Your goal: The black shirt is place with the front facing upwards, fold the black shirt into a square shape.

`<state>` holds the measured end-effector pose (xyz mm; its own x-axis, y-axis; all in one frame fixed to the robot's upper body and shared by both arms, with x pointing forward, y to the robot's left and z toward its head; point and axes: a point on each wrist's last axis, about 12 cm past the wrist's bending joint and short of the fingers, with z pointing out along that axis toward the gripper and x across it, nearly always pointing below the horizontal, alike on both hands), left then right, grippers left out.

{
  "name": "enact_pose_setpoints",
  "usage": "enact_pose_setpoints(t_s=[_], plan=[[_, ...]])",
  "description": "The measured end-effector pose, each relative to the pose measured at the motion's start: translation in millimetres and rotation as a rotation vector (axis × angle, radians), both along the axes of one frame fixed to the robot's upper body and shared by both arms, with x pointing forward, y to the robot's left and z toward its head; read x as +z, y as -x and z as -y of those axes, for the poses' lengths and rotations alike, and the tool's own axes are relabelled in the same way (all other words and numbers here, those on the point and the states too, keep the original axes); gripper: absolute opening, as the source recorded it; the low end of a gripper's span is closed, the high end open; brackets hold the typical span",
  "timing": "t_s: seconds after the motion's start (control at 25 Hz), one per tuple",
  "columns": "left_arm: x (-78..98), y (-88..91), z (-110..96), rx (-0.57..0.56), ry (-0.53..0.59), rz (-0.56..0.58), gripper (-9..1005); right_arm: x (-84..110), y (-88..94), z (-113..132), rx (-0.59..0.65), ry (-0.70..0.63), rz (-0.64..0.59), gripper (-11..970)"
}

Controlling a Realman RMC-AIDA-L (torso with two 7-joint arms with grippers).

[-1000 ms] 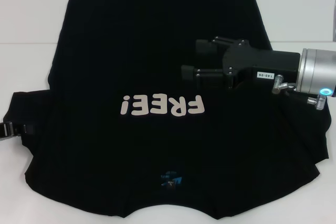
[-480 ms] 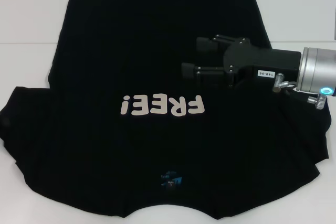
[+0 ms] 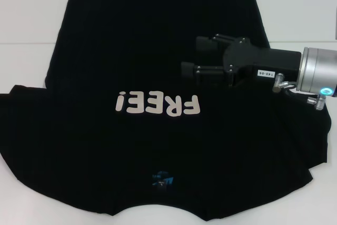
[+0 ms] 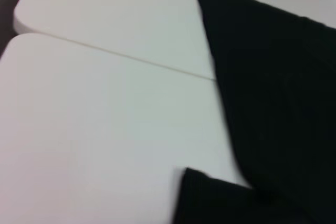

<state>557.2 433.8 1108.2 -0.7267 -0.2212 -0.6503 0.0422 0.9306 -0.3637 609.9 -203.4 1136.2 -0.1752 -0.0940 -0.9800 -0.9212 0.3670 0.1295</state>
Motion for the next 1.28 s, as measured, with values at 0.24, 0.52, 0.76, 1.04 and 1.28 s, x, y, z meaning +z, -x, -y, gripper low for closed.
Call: enact_pose_setpoints(t_s=[0.24, 0.52, 0.76, 1.04, 1.28], plan=[[9.1, -0.7, 23.9, -0.137, 0.123, 0.001, 19, -0.6, 0.2, -1.1, -0.002, -0.002, -0.001, 916], [18.8, -2.0, 50.6, -0.295, 0.229, 0.036, 25, -1.0, 0.2, -0.6, -0.005, -0.001, -0.002, 916], [16.4, -8.6, 83.3, -0.39, 0.285, 0.06, 30, -2.4, 1.2, 1.1, -0.009, 0.0, -0.006, 915], [4.2, -12.1, 104.7, -0.443, 0.296, 0.051, 36, -4.1, 2.7, 2.0, -0.01, -0.002, -0.011, 915], [-5.1, -14.6, 127.2, -0.494, 0.267, 0.039, 41, -3.4, 2.4, 1.8, -0.011, -0.006, -0.003, 915]])
